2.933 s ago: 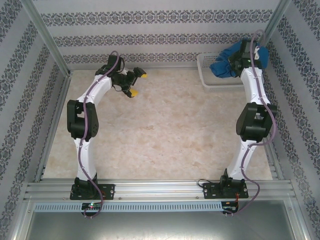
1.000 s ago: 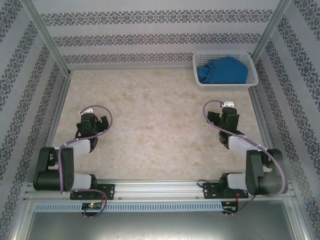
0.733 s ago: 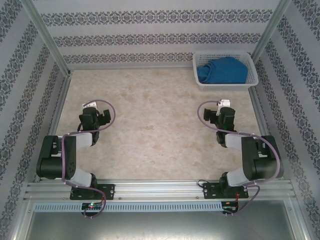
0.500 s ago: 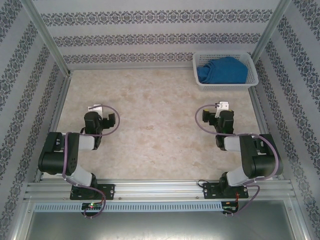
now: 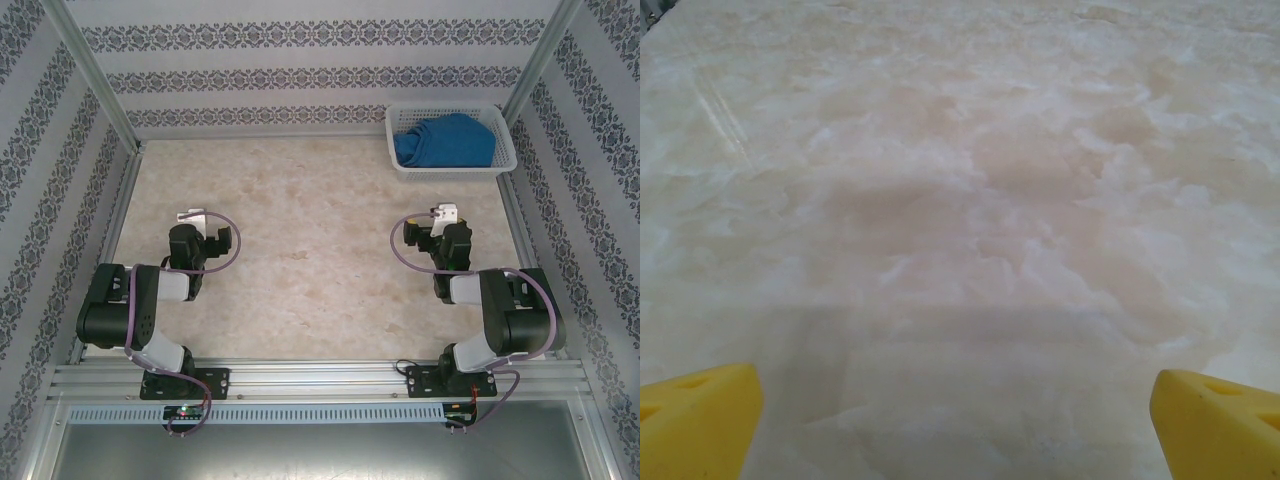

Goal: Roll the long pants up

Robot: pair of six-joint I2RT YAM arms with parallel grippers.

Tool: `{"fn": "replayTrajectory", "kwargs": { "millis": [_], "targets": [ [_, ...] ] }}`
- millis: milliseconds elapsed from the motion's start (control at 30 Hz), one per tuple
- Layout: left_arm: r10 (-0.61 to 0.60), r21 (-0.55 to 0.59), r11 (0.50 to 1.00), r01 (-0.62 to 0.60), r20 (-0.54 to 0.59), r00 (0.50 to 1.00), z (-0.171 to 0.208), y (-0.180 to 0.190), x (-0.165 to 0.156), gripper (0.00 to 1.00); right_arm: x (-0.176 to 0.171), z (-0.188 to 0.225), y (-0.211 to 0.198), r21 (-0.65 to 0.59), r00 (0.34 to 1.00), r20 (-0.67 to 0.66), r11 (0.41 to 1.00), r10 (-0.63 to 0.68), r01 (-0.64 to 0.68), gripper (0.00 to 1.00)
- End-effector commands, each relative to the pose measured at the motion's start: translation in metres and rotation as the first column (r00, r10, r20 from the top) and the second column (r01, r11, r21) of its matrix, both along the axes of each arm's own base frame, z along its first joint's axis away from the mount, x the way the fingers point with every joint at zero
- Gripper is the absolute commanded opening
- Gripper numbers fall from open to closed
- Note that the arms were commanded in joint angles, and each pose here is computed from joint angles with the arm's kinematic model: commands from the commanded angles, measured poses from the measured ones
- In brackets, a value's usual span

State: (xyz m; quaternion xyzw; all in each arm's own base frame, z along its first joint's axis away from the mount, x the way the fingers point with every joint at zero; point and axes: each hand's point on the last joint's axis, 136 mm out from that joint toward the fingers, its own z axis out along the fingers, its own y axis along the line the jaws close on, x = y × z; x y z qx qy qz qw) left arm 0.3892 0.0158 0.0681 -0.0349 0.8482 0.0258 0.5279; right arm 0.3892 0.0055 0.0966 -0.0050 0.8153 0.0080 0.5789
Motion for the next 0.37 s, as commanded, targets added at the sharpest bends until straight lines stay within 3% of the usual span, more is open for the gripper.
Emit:
{"fn": "replayTrajectory", "kwargs": {
  "millis": [0, 333],
  "targets": [
    [-0.023, 0.014, 1.000, 0.022, 0.056, 0.998, 0.0148, -0.0038, 0.0095, 1.00, 0.0080, 0.0091, 0.0012, 0.025, 1.000, 0.020, 1.000, 0.006, -0.006, 0.98],
    [-0.024, 0.014, 1.000, 0.023, 0.055, 0.998, 0.0142, -0.0042, 0.0093, 1.00, 0.0079, 0.0089, 0.0012, 0.025, 1.000, 0.018, 1.000, 0.006, -0.007, 0.98]
  ]
}}
